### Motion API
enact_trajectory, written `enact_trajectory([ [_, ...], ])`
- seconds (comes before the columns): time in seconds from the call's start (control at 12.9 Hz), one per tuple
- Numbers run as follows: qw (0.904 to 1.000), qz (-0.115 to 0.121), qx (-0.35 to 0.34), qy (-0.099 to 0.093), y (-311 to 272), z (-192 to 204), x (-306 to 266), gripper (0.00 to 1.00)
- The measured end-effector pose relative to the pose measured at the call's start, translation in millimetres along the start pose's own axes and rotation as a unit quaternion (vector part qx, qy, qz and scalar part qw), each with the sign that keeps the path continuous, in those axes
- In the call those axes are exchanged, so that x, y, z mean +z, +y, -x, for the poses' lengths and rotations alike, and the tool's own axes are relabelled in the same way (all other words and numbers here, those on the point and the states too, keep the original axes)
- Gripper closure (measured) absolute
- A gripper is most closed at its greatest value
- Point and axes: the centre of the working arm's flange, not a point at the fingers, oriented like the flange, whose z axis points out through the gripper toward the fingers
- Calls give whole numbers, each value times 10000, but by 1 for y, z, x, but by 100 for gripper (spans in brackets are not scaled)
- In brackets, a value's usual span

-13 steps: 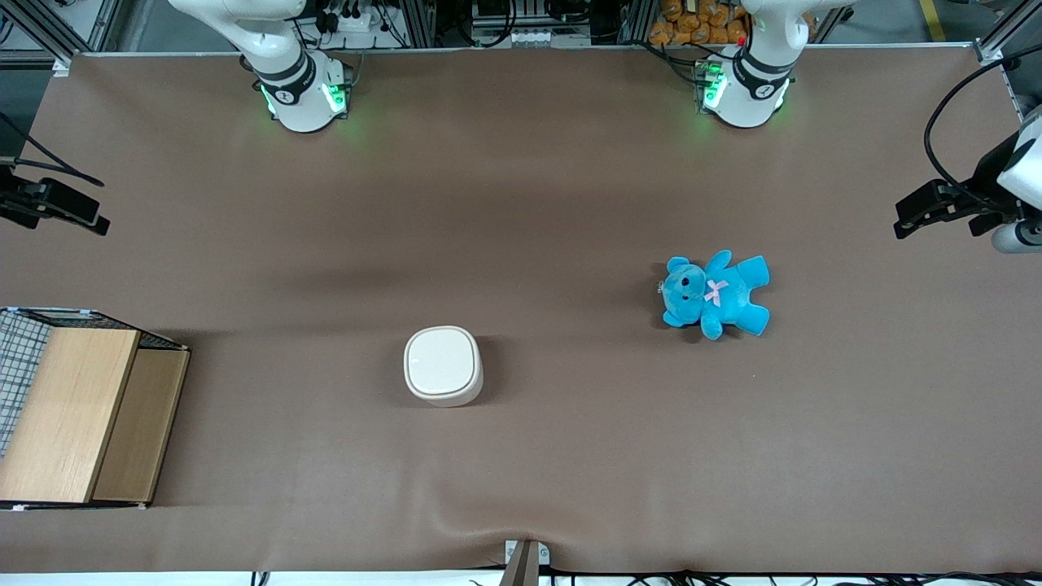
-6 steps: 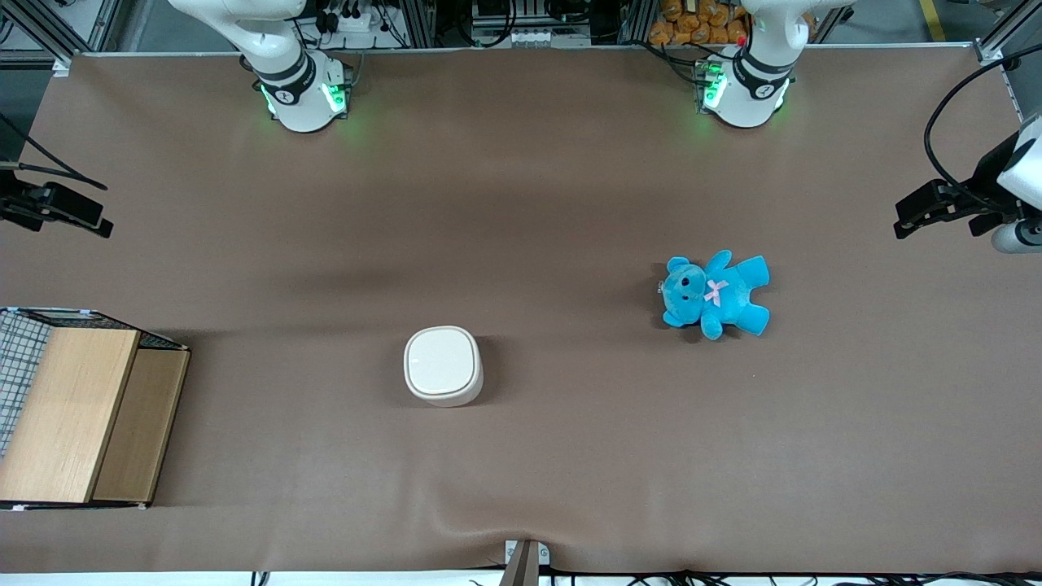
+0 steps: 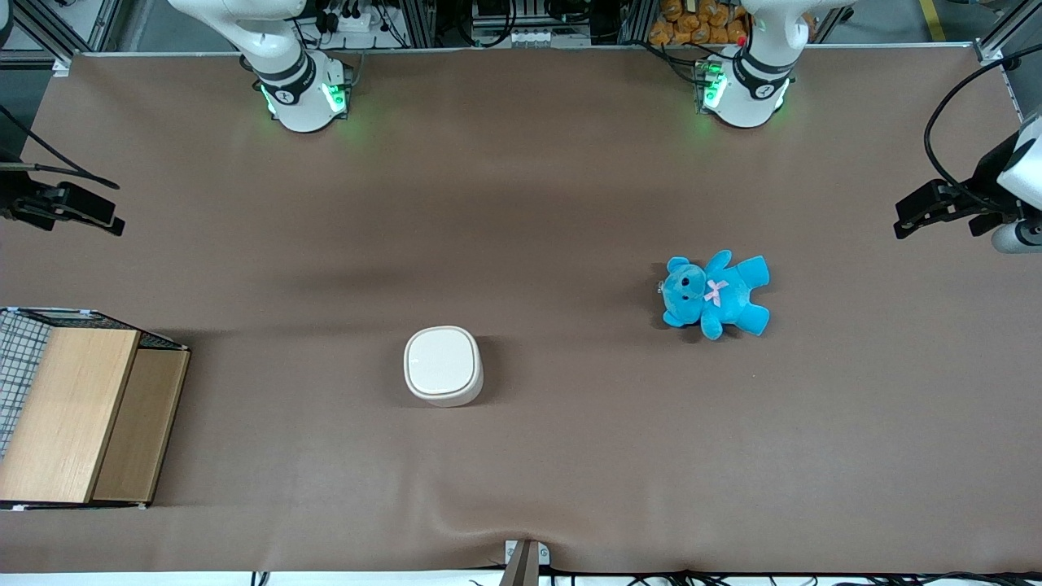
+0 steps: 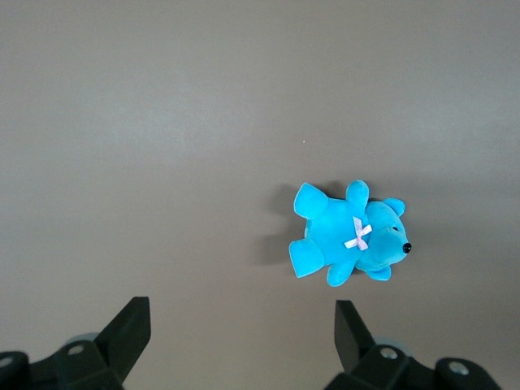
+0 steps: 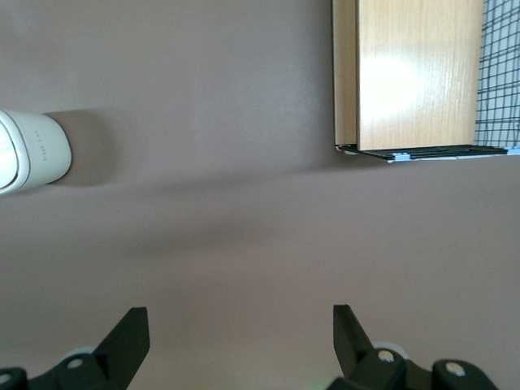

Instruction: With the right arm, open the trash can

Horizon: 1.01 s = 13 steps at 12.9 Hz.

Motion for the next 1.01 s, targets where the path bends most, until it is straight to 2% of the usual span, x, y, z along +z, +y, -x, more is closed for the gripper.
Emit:
enact_trajectory([
  [0.31,9998,1,-161,-70,-18,-9,13,4],
  [0.39,9997,-2,-217,-110,-25,-15,20,11],
  [0.47,9995,-10,-278,-144,-33,-21,28,23],
  [0.62,9991,-63,-377,-166,-47,-37,38,26],
  [0.85,9984,-272,-448,-224,-63,-60,55,39],
  [1.01,9983,-321,-458,-160,-79,-71,64,60],
])
